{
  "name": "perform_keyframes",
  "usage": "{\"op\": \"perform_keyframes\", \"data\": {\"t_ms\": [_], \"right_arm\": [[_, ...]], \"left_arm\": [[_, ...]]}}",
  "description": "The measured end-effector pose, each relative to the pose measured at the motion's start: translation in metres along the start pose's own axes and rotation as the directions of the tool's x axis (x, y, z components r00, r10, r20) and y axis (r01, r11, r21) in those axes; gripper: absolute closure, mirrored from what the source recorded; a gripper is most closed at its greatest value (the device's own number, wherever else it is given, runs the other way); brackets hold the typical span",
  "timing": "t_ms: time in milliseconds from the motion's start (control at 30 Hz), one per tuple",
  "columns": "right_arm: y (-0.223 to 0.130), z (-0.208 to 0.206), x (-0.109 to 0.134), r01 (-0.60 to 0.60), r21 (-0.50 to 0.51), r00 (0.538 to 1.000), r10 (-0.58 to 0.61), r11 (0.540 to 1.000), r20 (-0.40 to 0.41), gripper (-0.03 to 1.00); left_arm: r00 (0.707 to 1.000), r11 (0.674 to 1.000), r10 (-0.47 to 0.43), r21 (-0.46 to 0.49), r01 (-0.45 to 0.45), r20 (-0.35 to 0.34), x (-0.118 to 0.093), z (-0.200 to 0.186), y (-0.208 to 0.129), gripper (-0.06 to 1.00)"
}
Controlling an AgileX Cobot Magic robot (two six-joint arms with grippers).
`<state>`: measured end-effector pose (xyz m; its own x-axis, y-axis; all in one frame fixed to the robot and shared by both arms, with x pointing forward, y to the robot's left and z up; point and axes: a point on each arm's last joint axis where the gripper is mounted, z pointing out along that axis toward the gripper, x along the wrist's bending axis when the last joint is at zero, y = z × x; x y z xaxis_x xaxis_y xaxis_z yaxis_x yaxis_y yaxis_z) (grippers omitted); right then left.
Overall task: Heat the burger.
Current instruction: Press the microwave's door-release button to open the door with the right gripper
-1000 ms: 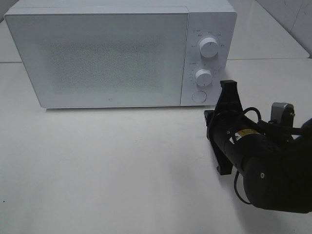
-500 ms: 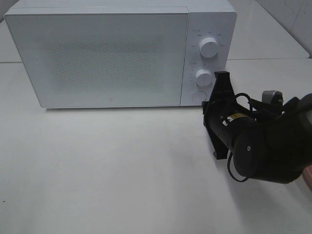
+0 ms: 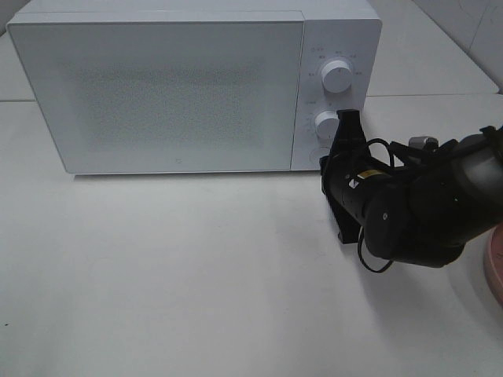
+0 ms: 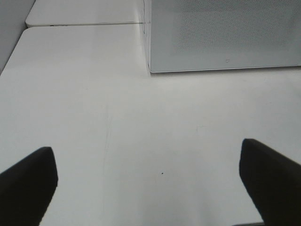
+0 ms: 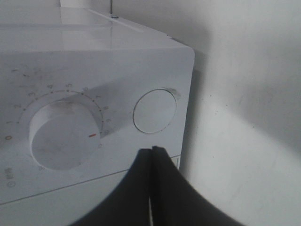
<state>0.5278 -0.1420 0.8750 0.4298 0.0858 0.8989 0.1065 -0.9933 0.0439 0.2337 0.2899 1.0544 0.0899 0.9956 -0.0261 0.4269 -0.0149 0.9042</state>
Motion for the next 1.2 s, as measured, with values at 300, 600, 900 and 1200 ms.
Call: {"op": "perform_keyframes", "data": {"t_ms": [300,600,900,1200], "right_arm": [[0.006,0.021,0.003,-0.002,0.009,1.0,0.002,1.0,0.0,0.96],[0.004,0.037,0.001,-0.011,0.028,1.0,0.011,1.0,0.008,0.96],[0.012,0.043,0.004,-0.023,0.008,1.0,0.023,1.0,0.004,0.96],[0.01,0.045,0.005,-0.027,0.014,0.999,0.027,1.0,0.017,0.96]], "left_arm": [[1.0,1.0,0.001,0.0,-0.001,0.0,0.0,0.0,0.0,-0.05],[1.0,1.0,0.0,0.0,0.0,0.001,0.0,0.0,0.0,-0.05],[1.0,1.0,0.0,0.0,0.0,0.001,0.0,0.0,0.0,-0.05],[1.0,1.0,0.0,0.0,0.0,0.001,0.0,0.0,0.0,-0.05]]}}
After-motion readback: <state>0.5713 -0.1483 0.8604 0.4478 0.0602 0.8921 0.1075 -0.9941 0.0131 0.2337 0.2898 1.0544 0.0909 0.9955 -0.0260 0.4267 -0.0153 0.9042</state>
